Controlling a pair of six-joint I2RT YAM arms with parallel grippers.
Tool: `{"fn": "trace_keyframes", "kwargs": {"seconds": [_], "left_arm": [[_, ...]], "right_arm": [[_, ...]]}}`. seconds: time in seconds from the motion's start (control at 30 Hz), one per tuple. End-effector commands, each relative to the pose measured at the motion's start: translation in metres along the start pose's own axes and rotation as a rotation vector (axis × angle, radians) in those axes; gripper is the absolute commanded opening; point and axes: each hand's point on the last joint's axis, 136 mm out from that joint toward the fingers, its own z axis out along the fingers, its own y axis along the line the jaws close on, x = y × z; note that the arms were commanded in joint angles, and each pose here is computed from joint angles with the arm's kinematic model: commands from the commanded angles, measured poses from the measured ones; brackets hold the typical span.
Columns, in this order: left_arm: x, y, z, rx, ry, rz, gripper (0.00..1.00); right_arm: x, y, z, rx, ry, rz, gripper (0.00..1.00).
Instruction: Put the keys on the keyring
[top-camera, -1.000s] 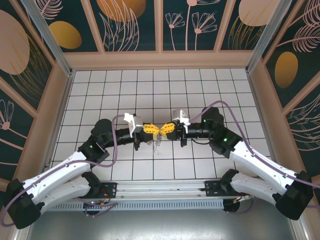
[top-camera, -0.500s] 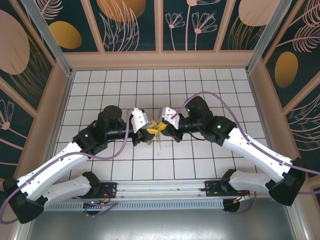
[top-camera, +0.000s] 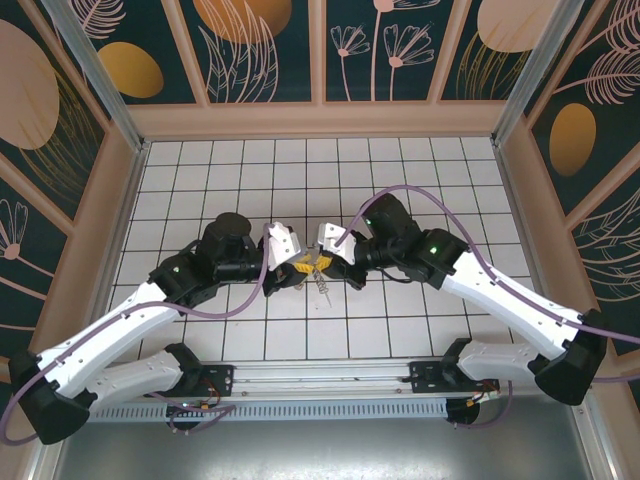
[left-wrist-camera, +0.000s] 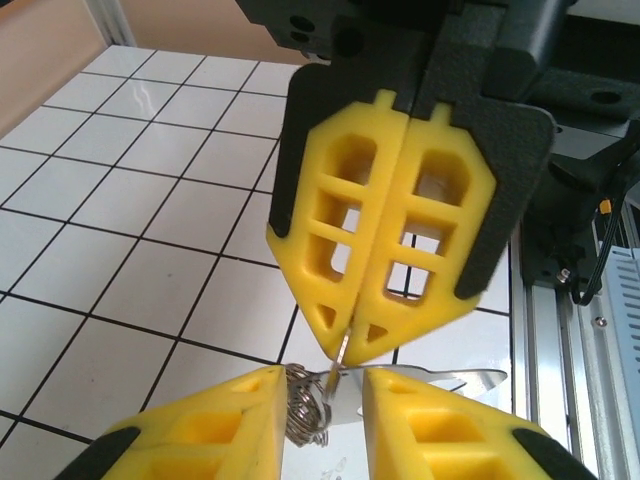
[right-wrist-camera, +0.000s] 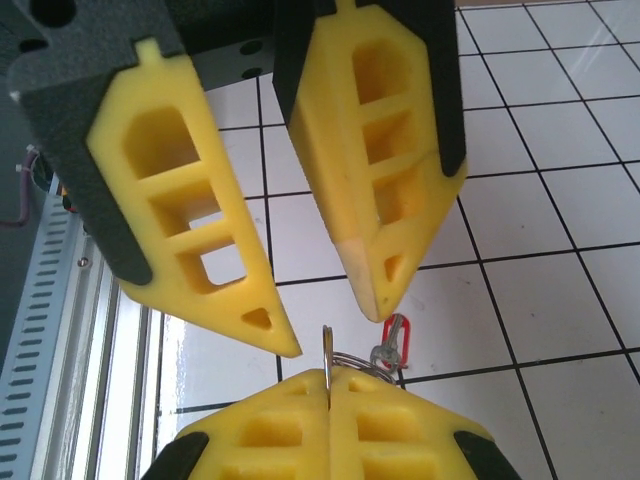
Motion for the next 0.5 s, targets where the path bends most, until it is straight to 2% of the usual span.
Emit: {"fn": "trace_keyframes", "kwargs": {"seconds": [0.0,0.3,0.33,0.43,0.47], "left_arm": [[-0.0021,-0.0028,0.0039,0.027,-0.003,0.016,0.24],[0.0011,-0.0022,0.0104,0.041,0.012,0.016,0.17],[0.0019,-0.0024,0.0114,0.045,0.014,0.015,0.15],[0.0021,-0.0039,0.0131,0.057,0.009,0.013,0.00],[0.0024,-0.0044,0.0135,0.061,0.006,0.009,0.00]], "right_arm": [[-0.0119,0.0043,-0.0026,-0.021,-0.021,-0.032,0.00],[-0.0171,0.0100,-0.0031,-0.041,-0.043,-0.051,0.00],[-0.0177,0.0101,-0.0032,-0.042,-0.046,-0.054,0.00],[-0.0196,0.0109,-0.0041,-0.043,-0.053,-0.061,0.00],[-0.0197,0.0115,-0.0045,-0.045,-0.055,-0.064,0.00]]}}
